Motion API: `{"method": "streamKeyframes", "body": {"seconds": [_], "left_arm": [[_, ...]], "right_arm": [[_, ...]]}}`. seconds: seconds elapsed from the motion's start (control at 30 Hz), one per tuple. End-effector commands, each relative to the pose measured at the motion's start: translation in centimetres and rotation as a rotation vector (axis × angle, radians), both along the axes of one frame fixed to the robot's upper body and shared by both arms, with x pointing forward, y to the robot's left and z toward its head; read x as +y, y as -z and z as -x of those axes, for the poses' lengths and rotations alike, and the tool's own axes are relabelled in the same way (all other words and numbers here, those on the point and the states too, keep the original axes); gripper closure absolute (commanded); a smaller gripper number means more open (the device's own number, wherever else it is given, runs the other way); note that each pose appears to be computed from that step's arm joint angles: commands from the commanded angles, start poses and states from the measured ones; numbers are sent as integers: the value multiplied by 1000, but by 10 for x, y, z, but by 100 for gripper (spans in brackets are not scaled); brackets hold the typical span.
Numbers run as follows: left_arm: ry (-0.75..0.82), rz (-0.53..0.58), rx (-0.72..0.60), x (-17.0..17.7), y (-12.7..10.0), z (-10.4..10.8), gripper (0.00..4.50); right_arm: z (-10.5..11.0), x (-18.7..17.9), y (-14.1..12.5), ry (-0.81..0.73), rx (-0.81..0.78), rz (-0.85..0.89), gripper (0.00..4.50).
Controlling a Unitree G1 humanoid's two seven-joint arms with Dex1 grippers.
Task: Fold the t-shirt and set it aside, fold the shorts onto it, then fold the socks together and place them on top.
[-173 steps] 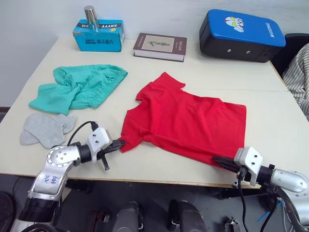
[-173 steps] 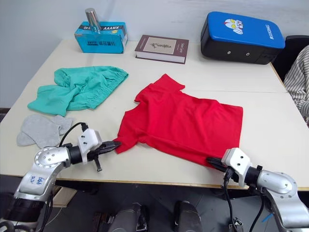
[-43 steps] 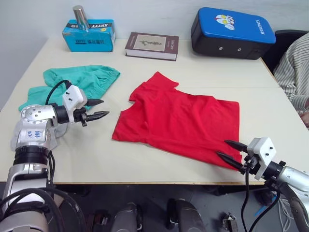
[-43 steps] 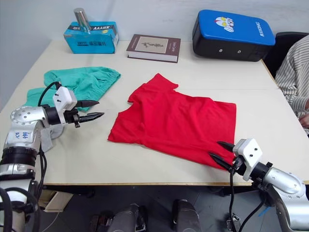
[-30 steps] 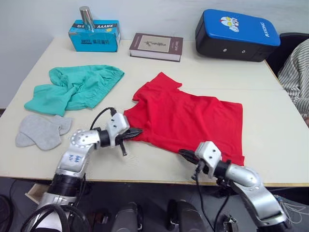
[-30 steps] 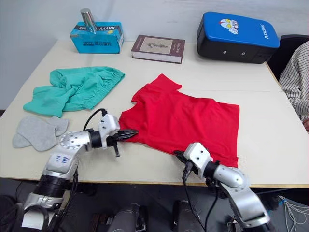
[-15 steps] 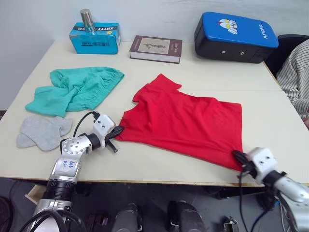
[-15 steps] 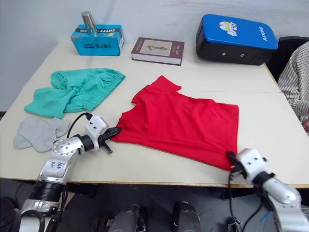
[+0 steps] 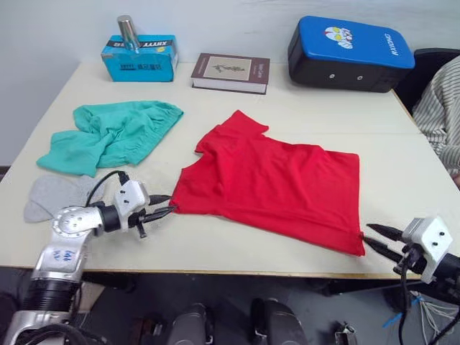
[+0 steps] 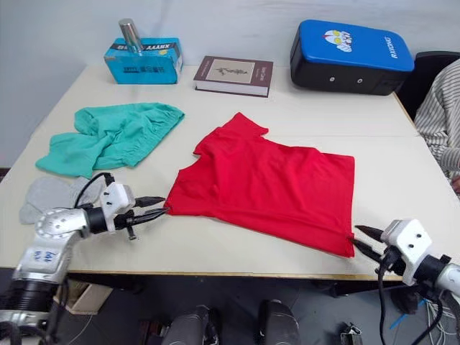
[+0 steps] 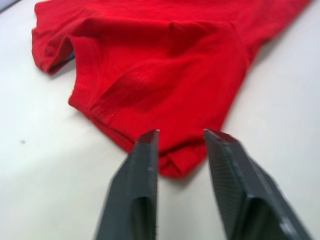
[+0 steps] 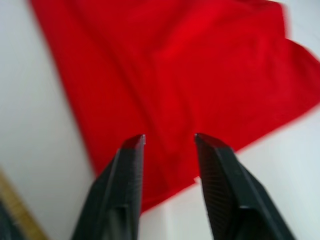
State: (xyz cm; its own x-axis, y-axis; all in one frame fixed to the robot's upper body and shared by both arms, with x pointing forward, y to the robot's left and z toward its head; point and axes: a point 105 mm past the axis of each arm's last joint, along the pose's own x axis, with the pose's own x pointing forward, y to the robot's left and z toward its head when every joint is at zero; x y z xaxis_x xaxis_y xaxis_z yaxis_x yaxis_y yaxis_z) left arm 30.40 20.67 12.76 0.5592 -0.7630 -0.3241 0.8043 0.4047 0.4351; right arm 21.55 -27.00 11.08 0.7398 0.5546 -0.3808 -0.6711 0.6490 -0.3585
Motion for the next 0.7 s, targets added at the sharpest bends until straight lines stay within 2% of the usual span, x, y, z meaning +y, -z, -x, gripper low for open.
{"method": "streamKeyframes", "body": {"seconds": [0.03, 0.17, 0.27, 0.37, 0.47, 0.63, 0.67, 0.7], "left_arm": [[56, -63, -25, -8, 2, 1, 208], [40, -150, -55, -9, 14, -13, 208], [44, -195, -72, -11, 21, -24, 204], [63, -226, -32, -11, 28, -29, 204], [93, -245, -18, -10, 30, -29, 267], [84, -242, -6, -7, 33, -33, 426], [85, -237, 5, -7, 34, -33, 448], [86, -235, 9, -7, 35, -33, 448]], "right_arm": [[-1, 5, 5, -39, -15, 74, 181], [-9, 4, 15, -39, -18, 127, 181], [-14, 2, 21, -44, -18, 162, 246], [-12, 8, 26, -111, -5, 188, 350], [-11, 10, 22, -116, -17, 151, 450], [-14, 3, 17, -65, -36, 114, 450], [-14, 3, 17, -67, -33, 111, 450], [-13, 3, 16, -70, -28, 110, 450]]}}
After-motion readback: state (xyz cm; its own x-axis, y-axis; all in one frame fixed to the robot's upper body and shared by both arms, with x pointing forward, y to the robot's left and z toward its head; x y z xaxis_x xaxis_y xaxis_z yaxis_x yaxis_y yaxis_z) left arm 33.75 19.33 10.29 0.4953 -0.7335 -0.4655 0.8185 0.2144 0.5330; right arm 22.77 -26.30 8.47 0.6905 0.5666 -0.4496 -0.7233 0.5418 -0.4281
